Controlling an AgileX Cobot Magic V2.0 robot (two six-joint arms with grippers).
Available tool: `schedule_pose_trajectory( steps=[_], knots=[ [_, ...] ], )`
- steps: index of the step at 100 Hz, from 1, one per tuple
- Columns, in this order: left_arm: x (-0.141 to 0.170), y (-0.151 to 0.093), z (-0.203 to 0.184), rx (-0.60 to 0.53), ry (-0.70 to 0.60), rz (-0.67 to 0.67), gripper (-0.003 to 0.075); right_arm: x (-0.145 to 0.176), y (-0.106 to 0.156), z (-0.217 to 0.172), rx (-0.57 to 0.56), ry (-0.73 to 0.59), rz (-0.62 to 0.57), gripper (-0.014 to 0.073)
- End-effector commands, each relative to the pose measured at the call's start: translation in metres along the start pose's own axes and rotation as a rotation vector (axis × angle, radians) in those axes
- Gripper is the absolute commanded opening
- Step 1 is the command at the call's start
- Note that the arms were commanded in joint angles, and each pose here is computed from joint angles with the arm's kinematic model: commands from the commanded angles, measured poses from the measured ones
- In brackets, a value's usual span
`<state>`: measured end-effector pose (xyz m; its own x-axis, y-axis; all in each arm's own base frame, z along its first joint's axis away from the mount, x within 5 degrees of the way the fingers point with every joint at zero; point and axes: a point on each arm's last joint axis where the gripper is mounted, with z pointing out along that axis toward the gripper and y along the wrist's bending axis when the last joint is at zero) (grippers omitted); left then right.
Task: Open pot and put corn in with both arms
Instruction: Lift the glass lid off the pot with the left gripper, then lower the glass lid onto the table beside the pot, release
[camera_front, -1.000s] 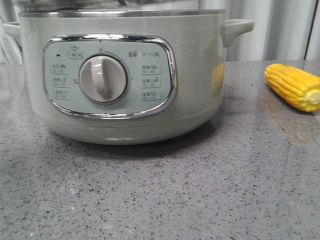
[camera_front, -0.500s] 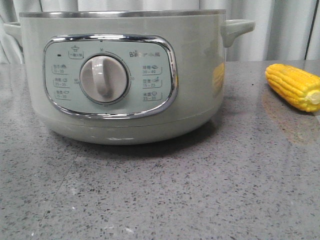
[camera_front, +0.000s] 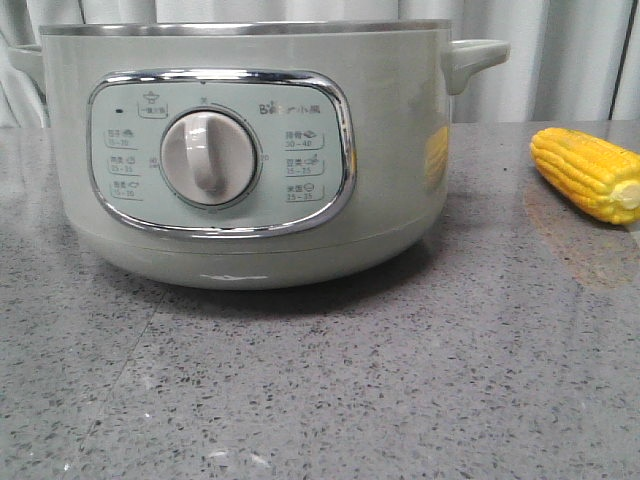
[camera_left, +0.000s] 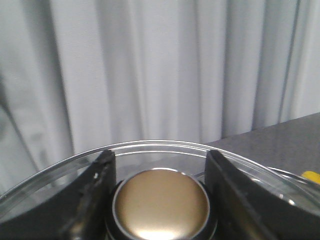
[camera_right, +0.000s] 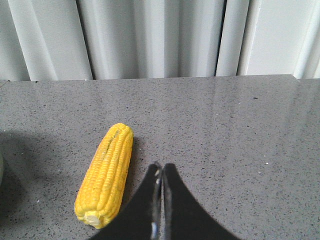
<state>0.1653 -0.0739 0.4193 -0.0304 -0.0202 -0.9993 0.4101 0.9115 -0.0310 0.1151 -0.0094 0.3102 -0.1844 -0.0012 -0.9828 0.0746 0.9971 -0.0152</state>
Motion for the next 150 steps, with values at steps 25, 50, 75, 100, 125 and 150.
schedule_pose_trajectory(
  steps=[25, 50, 75, 100, 125, 150],
  knots=[
    [0.015, 0.028, -0.049, -0.204, -0.132, -0.002, -0.0020, -0.017, -0.001, -0.001, 0.013, -0.094, -0.003, -0.0064],
    [0.050, 0.036, -0.050, -0.262, -0.050, -0.011, -0.0020, -0.017, -0.001, -0.001, 0.013, -0.094, -0.003, -0.0064],
    [0.078, 0.042, -0.048, -0.294, -0.032, -0.042, -0.0020, -0.017, -0.001, -0.001, 0.013, -0.094, -0.003, -0.0064],
    [0.107, 0.047, -0.039, -0.311, -0.019, -0.104, -0.0020, -0.017, -0.001, -0.001, 0.013, -0.094, -0.003, -0.0064],
    [0.115, 0.050, -0.020, -0.301, -0.014, -0.101, -0.0020, -0.017, -0.001, -0.001, 0.013, -0.094, -0.003, -0.0064],
    [0.124, 0.047, 0.007, -0.250, -0.035, -0.071, -0.0020, -0.017, -0.001, -0.001, 0.013, -0.095, -0.003, -0.0064]
  ],
)
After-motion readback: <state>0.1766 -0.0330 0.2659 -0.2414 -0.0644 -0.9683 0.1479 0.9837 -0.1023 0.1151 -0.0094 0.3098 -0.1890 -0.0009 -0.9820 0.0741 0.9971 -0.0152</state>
